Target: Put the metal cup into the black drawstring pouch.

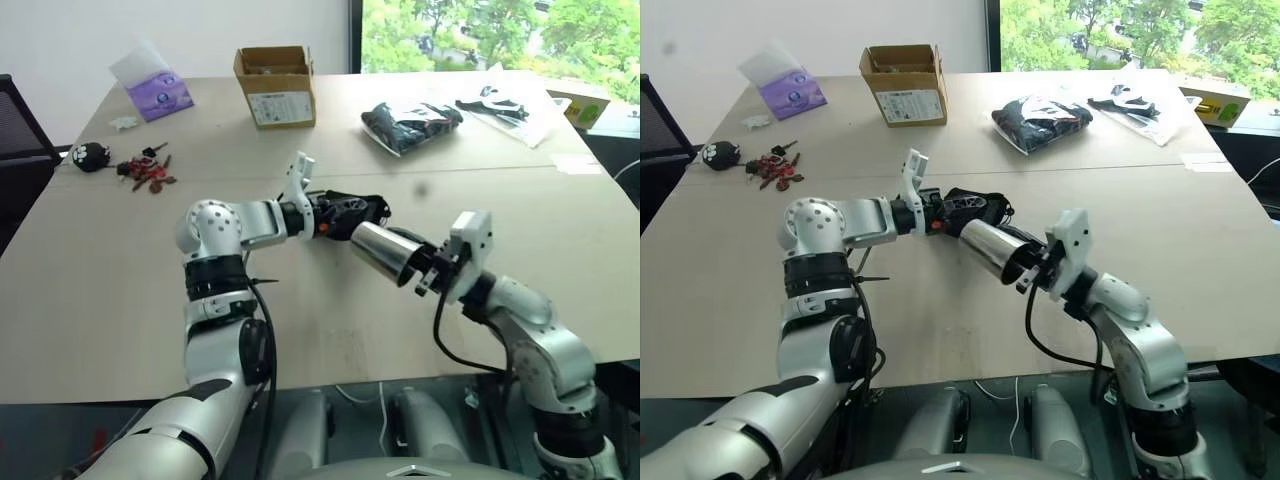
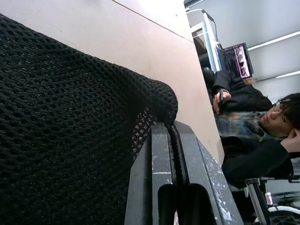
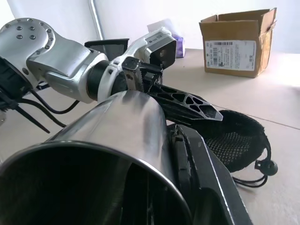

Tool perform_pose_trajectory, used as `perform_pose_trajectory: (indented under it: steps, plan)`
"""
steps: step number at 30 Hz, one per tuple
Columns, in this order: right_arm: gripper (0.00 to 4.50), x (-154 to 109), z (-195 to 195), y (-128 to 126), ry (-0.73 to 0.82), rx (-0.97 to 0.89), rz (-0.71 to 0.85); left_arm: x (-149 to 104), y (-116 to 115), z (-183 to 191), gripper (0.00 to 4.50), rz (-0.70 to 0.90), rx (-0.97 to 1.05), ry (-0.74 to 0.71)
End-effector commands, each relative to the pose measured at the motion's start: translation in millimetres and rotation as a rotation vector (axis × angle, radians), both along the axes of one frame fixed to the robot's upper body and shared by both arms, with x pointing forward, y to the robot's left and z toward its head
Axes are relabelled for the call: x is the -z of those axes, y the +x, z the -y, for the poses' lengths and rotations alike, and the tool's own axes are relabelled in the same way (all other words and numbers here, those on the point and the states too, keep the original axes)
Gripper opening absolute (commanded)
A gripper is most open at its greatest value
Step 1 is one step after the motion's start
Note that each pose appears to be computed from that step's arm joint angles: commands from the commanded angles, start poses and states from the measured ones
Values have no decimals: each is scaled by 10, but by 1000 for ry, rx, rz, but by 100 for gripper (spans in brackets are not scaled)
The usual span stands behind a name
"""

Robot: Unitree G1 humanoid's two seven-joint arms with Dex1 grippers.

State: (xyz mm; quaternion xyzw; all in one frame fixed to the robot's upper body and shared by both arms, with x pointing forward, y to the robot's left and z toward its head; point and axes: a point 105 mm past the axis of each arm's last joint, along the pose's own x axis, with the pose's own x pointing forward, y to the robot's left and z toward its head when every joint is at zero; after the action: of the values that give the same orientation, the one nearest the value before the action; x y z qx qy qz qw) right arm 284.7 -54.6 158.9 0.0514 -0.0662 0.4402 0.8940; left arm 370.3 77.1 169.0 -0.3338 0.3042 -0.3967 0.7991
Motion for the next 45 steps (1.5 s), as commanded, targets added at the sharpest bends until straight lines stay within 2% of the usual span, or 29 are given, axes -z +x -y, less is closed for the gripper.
perform_pose_trajectory:
  steps: [1, 7, 9, 14, 18, 23, 25, 29, 31, 33, 36, 37, 39, 41, 42, 43, 45]
  plan:
    - [7, -77, 46, 178, 156, 73, 6, -167, -36, 18, 0, 48, 67, -16]
    - [7, 78, 153, 438, 302, 149, -69, -133, -108, -109, 0, 64, 88, 40]
    - [7, 159, 141, 499, 304, 154, -88, -105, -120, -144, 0, 64, 80, 52]
    - [7, 387, -40, 594, 198, 133, -102, -63, -149, -178, 0, 66, 59, 50]
    - [7, 559, -251, 556, 51, 70, -63, -52, -194, -198, 0, 79, 36, 47]
    - [7, 681, -336, 663, -105, 110, -4, 26, -325, -222, 0, 83, 44, 75]
    - [7, 676, -400, 736, -91, 121, -14, 64, -412, -210, 0, 95, 64, 101]
    - [7, 551, -646, 804, 81, 69, -127, 82, -545, -214, 0, 134, 78, 131]
    - [7, 539, -766, 831, 73, 56, -132, 61, -589, -206, 0, 159, 78, 130]
    - [7, 554, -899, 798, -11, 16, -74, 26, -612, -200, 0, 187, 70, 134]
    - [7, 584, -1106, 695, -273, -63, 172, -27, -645, -194, 0, 227, 57, 138]
    - [7, 583, -1133, 701, -314, -59, 221, -22, -673, -188, 0, 236, 63, 147]
    - [7, 484, -1168, 751, -179, -36, 136, -10, -754, -161, 0, 254, 87, 152]
    - [7, 354, -1168, 833, 61, -14, -53, -17, -803, -142, 0, 274, 83, 150]
    - [7, 325, -1175, 843, 121, -26, -105, -20, -815, -140, 0, 281, 76, 149]
    - [7, 305, -1201, 835, 100, -37, -85, -27, -827, -147, 0, 295, 59, 159]
    - [7, 353, -1325, 720, -188, -87, 176, -46, -833, -167, 0, 340, 17, 192]
